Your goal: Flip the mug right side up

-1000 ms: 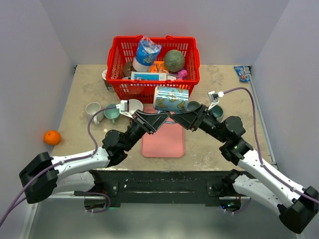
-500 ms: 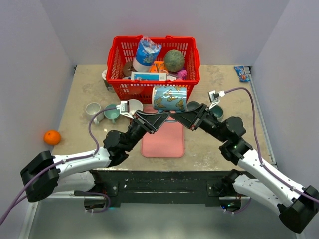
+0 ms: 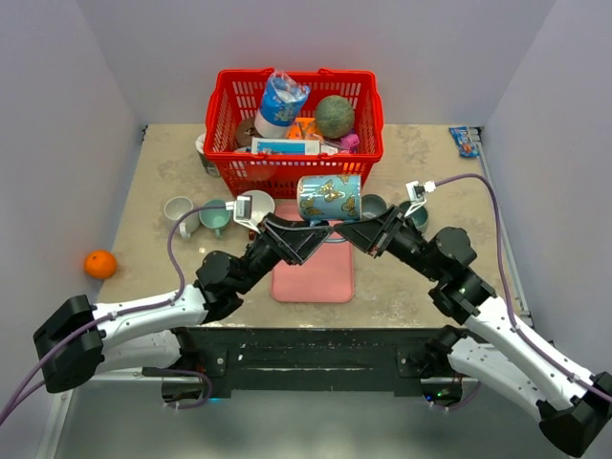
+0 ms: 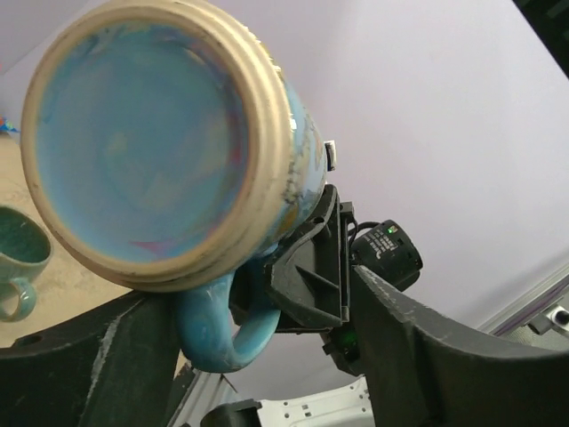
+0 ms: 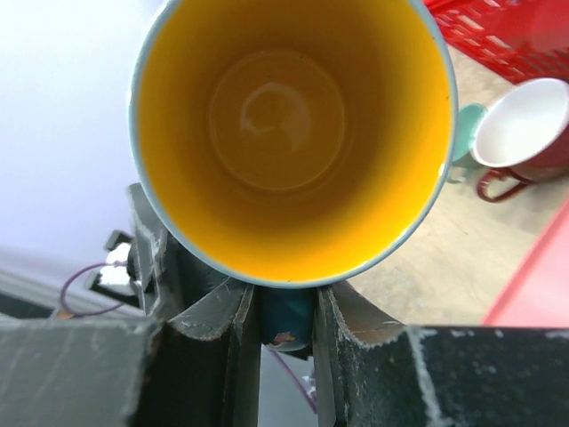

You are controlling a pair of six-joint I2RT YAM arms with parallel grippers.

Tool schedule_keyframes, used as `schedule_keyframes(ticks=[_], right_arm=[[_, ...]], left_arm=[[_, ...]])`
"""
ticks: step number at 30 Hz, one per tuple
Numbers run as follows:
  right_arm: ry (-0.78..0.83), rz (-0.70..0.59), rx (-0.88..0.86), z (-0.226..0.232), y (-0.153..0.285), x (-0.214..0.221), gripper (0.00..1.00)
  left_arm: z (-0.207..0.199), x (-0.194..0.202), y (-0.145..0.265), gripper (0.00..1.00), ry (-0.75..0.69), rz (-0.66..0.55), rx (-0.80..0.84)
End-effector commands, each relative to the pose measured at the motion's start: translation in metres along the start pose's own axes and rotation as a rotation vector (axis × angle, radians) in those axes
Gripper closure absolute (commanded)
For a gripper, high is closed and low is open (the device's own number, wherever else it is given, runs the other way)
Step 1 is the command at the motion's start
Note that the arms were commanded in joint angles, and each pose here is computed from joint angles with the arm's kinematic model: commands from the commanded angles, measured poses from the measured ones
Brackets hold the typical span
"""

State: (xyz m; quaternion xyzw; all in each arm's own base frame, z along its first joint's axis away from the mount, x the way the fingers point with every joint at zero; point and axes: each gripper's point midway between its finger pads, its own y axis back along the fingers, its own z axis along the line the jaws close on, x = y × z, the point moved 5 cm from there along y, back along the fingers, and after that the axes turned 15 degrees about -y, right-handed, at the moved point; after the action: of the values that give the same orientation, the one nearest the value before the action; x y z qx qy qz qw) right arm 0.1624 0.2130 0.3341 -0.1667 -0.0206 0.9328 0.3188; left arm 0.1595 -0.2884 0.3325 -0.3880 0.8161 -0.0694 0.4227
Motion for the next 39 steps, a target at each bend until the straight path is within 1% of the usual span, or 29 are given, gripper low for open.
schedule_keyframes(ticks=[1,2,4,5,7,8,10,11,15,17,18,19,20,22,23,25,26,27,30,32,34,35,36,37,38,39], right_arm=[[0.108,-0.122,0.002,0.030,0.005,-0.024,1.00],[0.117,-0.138,0.019,0.029,0.005,-0.027,1.00],[0.142,-0.186,0.072,0.028,0.007,-0.035,1.00],[0.151,-0.203,0.090,0.027,0.008,-0.037,1.00],[0.177,-0.240,0.118,0.030,0.010,-0.044,1.00],[0.183,-0.258,0.155,0.026,0.011,-0.047,1.00],[0.212,-0.312,0.210,0.025,0.015,-0.057,1.00],[0.219,-0.324,0.229,0.025,0.015,-0.059,1.00],[0.278,-0.406,0.346,0.024,0.023,-0.076,1.00],[0.301,-0.477,0.395,0.028,0.028,-0.088,1.00],[0.324,-0.485,0.446,0.023,0.032,-0.090,1.00],[0.346,-0.537,0.484,0.024,0.037,-0.099,1.00],[0.364,-0.566,0.500,0.032,0.039,-0.105,1.00],[0.417,-0.609,0.578,0.031,0.049,-0.114,1.00],[0.438,-0.681,0.620,0.036,0.055,-0.124,1.00],[0.489,-0.722,0.726,0.031,0.067,-0.132,1.00],[0.520,-0.788,0.793,0.032,0.076,-0.141,1.00],[0.543,-0.799,0.857,0.025,0.081,-0.143,1.00],[0.609,-0.894,0.994,0.017,0.098,-0.153,1.00],[0.654,-0.926,1.063,0.008,0.106,-0.160,1.00],[0.664,-0.936,1.103,-0.001,0.109,-0.166,1.00],[0.656,-0.956,1.153,-0.010,0.117,-0.175,1.00],[0.644,-0.921,1.160,-0.020,0.115,-0.178,1.00],[0.632,-0.916,1.176,-0.027,0.118,-0.183,1.00],[0.610,-0.947,1.224,-0.040,0.129,-0.192,1.00],[0.597,-0.943,1.234,-0.047,0.131,-0.194,1.00]], left_arm=[[-0.031,-0.033,-0.006,0.19,-0.068,-0.070,0.086],[-0.024,-0.025,-0.006,0.15,-0.093,-0.017,0.046],[-0.025,-0.025,-0.007,0.12,-0.122,0.020,0.028],[-0.019,-0.019,-0.006,0.09,-0.152,0.074,-0.015],[-0.015,-0.020,-0.004,0.07,-0.178,0.105,-0.059],[-0.007,-0.015,0.000,0.05,-0.199,0.150,-0.104],[-0.004,-0.018,0.006,0.03,-0.218,0.160,-0.145],[0.002,-0.014,0.010,0.01,-0.232,0.193,-0.182],[0.013,-0.017,0.026,0.01,-0.266,0.218,-0.267],[0.020,-0.015,0.034,0.01,-0.280,0.239,-0.311],[0.020,-0.018,0.038,0.01,-0.279,0.233,-0.316],[0.024,-0.015,0.043,0.01,-0.280,0.243,-0.332],[0.025,-0.015,0.046,0.01,-0.281,0.242,-0.338],[0.027,-0.016,0.053,0.01,-0.278,0.241,-0.351],[0.029,-0.016,0.055,0.01,-0.278,0.242,-0.359],[0.031,-0.014,0.060,0.01,-0.277,0.250,-0.371],[0.032,-0.015,0.061,0.01,-0.277,0.249,-0.377],[0.032,-0.015,0.062,0.01,-0.278,0.251,-0.380],[0.035,-0.012,0.067,0.01,-0.280,0.268,-0.396],[0.037,-0.011,0.070,0.01,-0.282,0.282,-0.408],[0.039,-0.010,0.074,0.01,-0.293,0.299,-0.419],[0.039,-0.010,0.075,0.01,-0.296,0.306,-0.423],[0.038,-0.012,0.077,0.01,-0.298,0.307,-0.425],[0.039,-0.011,0.080,0.01,-0.302,0.319,-0.435],[0.038,-0.015,0.081,0.01,-0.301,0.306,-0.433],[0.040,-0.013,0.085,0.01,-0.307,0.325,-0.448]])
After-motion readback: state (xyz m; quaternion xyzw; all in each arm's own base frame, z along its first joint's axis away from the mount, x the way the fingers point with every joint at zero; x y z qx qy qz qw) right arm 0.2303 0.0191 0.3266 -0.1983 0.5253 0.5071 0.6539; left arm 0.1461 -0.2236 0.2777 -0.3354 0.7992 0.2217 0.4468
